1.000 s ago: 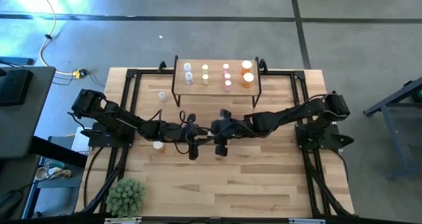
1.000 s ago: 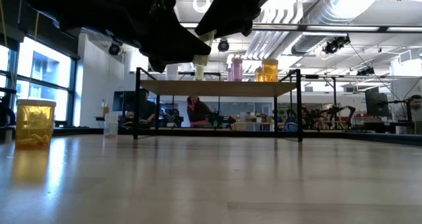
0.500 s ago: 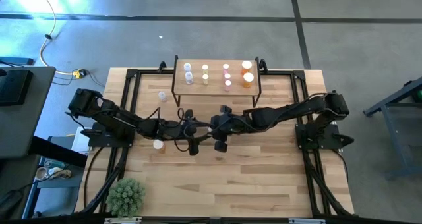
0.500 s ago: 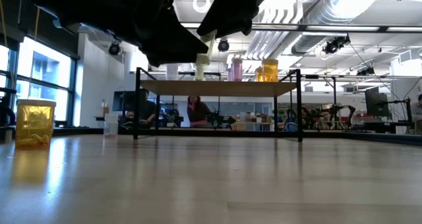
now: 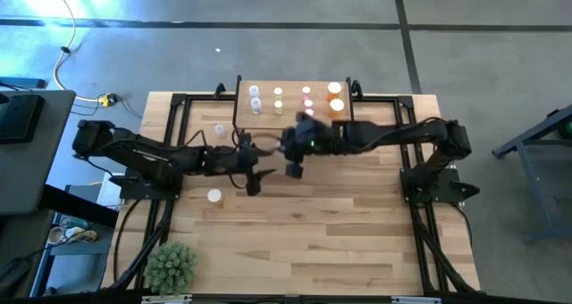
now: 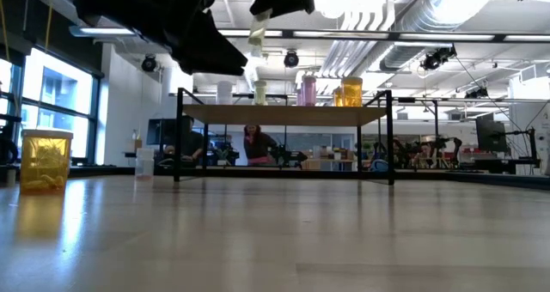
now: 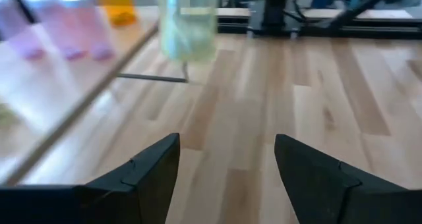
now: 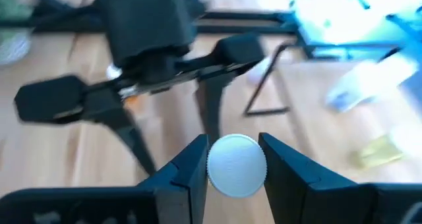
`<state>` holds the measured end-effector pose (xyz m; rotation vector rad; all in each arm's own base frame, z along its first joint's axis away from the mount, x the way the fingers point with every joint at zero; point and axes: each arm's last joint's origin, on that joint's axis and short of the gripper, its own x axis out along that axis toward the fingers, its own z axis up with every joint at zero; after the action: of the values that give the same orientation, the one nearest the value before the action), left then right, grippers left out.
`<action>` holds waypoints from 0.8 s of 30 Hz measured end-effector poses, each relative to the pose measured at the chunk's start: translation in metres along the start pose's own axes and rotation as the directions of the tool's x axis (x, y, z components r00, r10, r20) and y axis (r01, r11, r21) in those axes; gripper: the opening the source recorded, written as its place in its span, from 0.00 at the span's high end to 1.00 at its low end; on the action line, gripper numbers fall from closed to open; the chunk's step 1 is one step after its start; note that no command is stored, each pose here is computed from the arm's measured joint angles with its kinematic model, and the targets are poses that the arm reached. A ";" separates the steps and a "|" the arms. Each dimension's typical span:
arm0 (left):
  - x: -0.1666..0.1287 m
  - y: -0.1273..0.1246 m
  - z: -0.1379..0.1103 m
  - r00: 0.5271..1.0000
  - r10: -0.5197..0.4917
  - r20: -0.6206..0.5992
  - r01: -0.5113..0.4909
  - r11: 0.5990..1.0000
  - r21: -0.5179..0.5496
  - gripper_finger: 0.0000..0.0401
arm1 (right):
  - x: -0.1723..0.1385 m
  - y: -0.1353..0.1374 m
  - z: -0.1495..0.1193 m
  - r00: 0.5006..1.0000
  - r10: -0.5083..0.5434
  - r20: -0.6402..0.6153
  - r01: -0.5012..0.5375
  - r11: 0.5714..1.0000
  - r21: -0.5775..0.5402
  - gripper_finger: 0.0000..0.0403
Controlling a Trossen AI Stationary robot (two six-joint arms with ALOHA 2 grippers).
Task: Pick and place medicine bottles onto shelf by color
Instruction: Put the yellow pill bottle on the shelf aligned with the yellow pill bottle
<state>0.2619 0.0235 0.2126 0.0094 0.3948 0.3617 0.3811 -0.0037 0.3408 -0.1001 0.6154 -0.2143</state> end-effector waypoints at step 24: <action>-0.017 0.055 -0.016 0.993 0.080 -0.082 -0.088 0.992 -0.090 0.40 | 0.005 -0.116 0.020 0.995 -0.097 0.024 0.092 0.983 0.159 0.73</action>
<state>0.2219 0.0682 0.2082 -0.0804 0.4558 0.4645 0.3773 -0.1176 0.3721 0.0203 0.5603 -0.3520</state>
